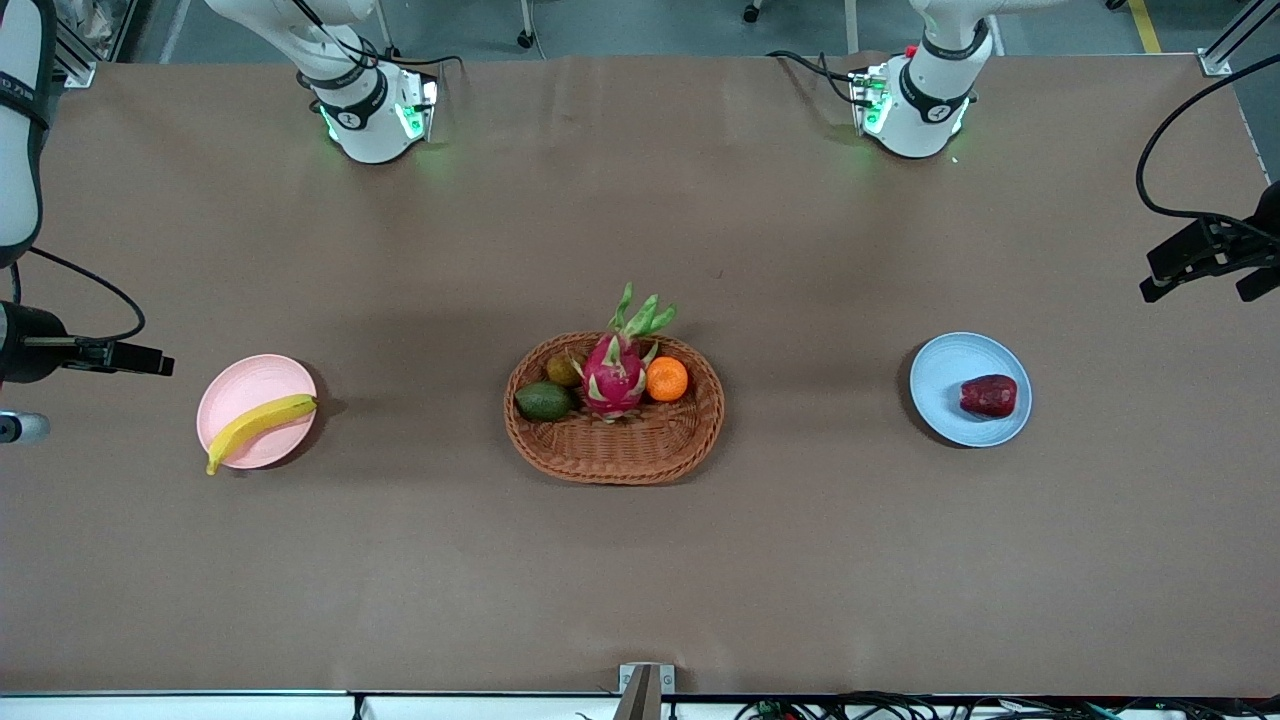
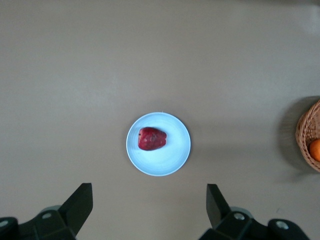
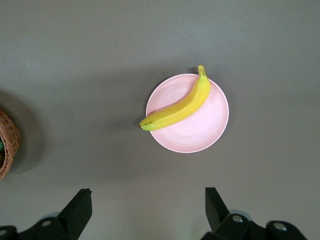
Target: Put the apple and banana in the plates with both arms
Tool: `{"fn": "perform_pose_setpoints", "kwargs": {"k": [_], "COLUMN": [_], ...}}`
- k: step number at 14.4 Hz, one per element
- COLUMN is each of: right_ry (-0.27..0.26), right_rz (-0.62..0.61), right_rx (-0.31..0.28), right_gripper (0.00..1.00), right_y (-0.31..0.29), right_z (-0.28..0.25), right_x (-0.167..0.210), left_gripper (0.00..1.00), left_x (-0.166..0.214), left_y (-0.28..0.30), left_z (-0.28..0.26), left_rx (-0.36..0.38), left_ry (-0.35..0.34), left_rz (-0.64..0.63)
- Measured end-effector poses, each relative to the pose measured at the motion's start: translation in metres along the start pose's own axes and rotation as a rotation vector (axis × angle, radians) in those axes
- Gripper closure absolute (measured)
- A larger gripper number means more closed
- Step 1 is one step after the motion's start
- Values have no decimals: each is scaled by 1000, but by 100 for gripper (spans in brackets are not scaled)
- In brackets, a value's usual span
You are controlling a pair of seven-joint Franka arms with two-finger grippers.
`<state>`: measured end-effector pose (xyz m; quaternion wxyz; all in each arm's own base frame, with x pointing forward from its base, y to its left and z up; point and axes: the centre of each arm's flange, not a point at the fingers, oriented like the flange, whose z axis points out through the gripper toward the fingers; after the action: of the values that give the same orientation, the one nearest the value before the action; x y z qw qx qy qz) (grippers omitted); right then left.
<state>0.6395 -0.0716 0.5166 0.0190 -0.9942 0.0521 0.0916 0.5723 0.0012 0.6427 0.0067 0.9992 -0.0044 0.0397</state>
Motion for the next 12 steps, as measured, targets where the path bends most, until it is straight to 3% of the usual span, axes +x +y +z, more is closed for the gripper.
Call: {"fn": "perform_pose_setpoints", "kwargs": {"k": [6,12], "right_ry": [48,-16], "right_rz": [-5,-37], "right_rx": [-7,-8], "right_gripper": [0,0], "right_y": [-2,-19], "right_z": [-22,-35], "right_x": [-1,-21], "left_gripper": [0,0], "left_x": [-1,-8], "left_y": [0,0], "left_z": [0,-9], "left_rx": [0,-7], "left_ry": [-10,-13], "left_rz": [-1,-3]}}
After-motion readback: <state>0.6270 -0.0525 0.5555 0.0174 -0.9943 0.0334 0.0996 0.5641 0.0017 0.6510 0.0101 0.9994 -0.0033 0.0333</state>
